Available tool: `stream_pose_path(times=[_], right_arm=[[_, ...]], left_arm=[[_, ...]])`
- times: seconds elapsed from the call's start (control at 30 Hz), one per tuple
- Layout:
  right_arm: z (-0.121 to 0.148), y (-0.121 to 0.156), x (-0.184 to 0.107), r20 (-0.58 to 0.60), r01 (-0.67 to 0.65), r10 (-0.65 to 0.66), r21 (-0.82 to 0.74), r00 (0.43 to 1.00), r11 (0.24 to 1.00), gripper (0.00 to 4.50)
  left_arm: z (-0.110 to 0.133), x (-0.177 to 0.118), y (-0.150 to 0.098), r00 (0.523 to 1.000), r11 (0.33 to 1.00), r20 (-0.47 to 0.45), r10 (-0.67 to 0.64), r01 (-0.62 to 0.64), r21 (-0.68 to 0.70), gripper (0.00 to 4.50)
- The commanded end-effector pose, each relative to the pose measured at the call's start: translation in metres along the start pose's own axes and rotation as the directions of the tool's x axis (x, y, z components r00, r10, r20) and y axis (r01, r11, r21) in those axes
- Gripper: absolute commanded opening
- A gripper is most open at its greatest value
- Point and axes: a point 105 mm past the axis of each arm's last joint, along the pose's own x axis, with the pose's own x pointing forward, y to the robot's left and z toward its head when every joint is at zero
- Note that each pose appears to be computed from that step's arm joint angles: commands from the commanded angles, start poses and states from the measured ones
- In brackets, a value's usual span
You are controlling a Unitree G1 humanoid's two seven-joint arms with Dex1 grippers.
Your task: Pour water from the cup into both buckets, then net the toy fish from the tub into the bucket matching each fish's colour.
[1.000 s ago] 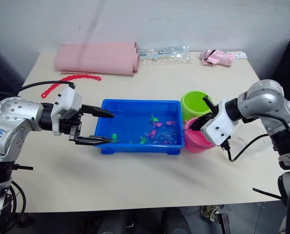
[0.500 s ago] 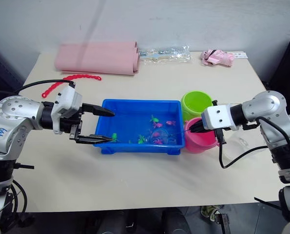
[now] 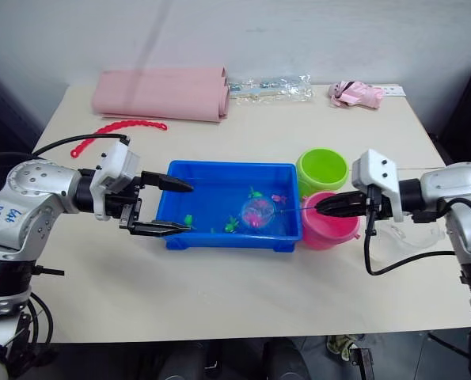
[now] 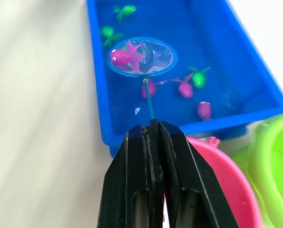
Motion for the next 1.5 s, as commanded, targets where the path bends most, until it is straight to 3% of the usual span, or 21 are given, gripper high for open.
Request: stream_pose_path(times=[0.03,0.33,0.47,0.57,0.67,0.8,0.9,0.97,1.13,1.23,1.4,1.5], right_arm=[[0.016,0.005,-0.025,0.014,0.097,-0.097,-0.027,0.995,0.995,0.0],[0.01,0.019,-0.086,-0.085,0.329,-0.325,0.027,0.942,0.944,0.0],[0.007,0.025,-0.105,-0.129,0.409,-0.405,0.006,0.905,0.913,0.0],[0.004,0.028,-0.12,-0.174,0.47,-0.481,-0.1,0.859,0.877,0.0],[0.007,0.033,-0.119,-0.199,0.406,-0.497,-0.367,0.844,0.837,0.0],[0.007,0.035,-0.118,-0.245,0.217,-0.514,-0.7,0.822,0.68,0.0],[0.004,0.036,-0.122,-0.28,0.069,-0.525,-0.833,0.804,0.549,0.0],[0.014,0.032,-0.125,-0.228,0.033,-0.565,-0.91,0.793,0.414,0.0],[0.022,0.041,-0.116,-0.183,-0.121,-0.517,-0.981,0.836,0.152,0.0],[0.019,0.043,-0.117,-0.153,-0.105,-0.51,-0.987,0.846,0.121,0.0],[0.006,0.043,-0.125,-0.184,-0.133,-0.525,-0.982,0.831,0.135,0.0],[0.015,0.039,-0.119,-0.147,-0.133,-0.532,-0.989,0.834,0.064,0.0]], left_arm=[[0.009,0.008,0.001,0.998,0.998,0.032,-0.051,0.05,0.03,4.4],[0.013,0.031,0.013,0.988,0.989,0.073,-0.135,0.13,0.067,4.4],[0.013,0.039,0.017,0.982,0.984,0.088,-0.165,0.158,0.083,4.4],[0.016,0.046,0.02,0.978,0.98,0.101,-0.184,0.174,0.098,4.4],[0.017,0.05,0.023,0.975,0.977,0.107,-0.196,0.185,0.106,4.4],[0.018,0.053,0.025,0.972,0.973,0.11,-0.21,0.197,0.119,4.4],[0.02,0.053,0.027,0.971,0.972,0.112,-0.213,0.199,0.123,4.4],[0.022,0.052,0.029,0.971,0.973,0.113,-0.21,0.195,0.125,4.4],[0.021,0.05,0.032,0.974,0.974,0.104,-0.199,0.185,0.13,4.4],[0.022,0.049,0.033,0.975,0.975,0.102,-0.195,0.181,0.132,4.4],[0.023,0.045,0.033,0.978,0.976,0.101,-0.185,0.171,0.134,4.4],[0.02,0.044,0.033,0.98,0.977,0.091,-0.178,0.165,0.132,4.4]])
